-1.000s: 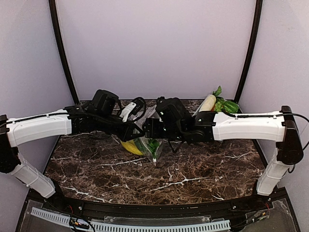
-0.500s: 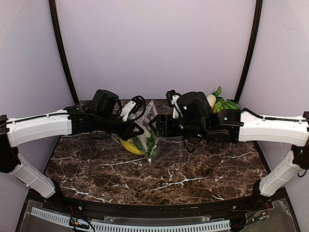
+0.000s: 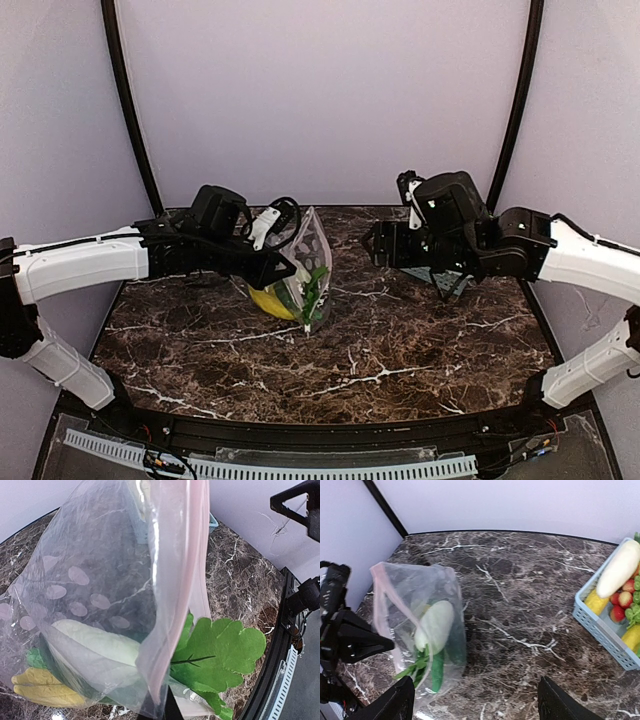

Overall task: Place the food in the zip-top bag and seal the zipper
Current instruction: Place the fake vegetable in the zipper food storage bag, then pick up the fake vegetable from the bin.

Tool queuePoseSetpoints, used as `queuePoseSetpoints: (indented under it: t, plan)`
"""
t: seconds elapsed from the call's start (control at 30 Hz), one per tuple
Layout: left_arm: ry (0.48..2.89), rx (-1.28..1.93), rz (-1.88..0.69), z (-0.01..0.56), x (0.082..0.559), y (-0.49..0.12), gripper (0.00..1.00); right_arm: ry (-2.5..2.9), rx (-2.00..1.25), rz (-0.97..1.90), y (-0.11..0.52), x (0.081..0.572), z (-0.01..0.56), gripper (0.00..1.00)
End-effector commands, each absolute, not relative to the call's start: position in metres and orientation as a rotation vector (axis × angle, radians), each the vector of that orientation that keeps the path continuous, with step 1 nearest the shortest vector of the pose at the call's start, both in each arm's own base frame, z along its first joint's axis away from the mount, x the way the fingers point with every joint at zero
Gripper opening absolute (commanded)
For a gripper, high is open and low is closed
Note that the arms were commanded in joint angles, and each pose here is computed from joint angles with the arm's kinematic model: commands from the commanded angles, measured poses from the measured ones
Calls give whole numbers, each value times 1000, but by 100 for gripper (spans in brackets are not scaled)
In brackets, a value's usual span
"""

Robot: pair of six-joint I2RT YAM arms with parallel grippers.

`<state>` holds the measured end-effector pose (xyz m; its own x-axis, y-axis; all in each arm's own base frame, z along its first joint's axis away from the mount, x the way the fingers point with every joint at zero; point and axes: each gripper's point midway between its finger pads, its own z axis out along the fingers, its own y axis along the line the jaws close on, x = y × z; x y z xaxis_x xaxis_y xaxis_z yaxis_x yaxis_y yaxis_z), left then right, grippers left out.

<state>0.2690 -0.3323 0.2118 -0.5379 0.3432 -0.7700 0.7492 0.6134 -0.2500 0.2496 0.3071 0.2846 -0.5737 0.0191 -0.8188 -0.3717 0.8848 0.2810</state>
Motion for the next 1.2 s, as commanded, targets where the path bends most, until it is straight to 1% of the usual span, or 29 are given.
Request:
queuePoseSetpoints:
  t: [0.0, 0.27, 0.43, 0.63, 0.77, 0.97, 1.17]
  plan:
    - [2104, 849, -719, 228, 269, -325, 1, 2210, -189, 387, 263, 264, 268, 83]
    - [2098, 851, -739, 229, 267, -326, 1, 2357, -88, 254, 219, 298, 230, 84]
    - [2092, 849, -747, 231, 267, -326, 1, 2411, 34, 211, 188, 323, 210, 85]
    - [2078, 846, -749, 236, 266, -325, 1, 2404, 151, 371, 170, 352, 197, 85]
    - [2077, 846, -758, 236, 265, -326, 1, 2393, 232, 455, 155, 375, 191, 82]
    - [2079, 850, -778, 236, 264, -328, 1, 2376, 304, 454, 138, 408, 181, 78]
    - [2080, 850, -785, 236, 263, -329, 1, 2380, 335, 501, 139, 436, 166, 75]
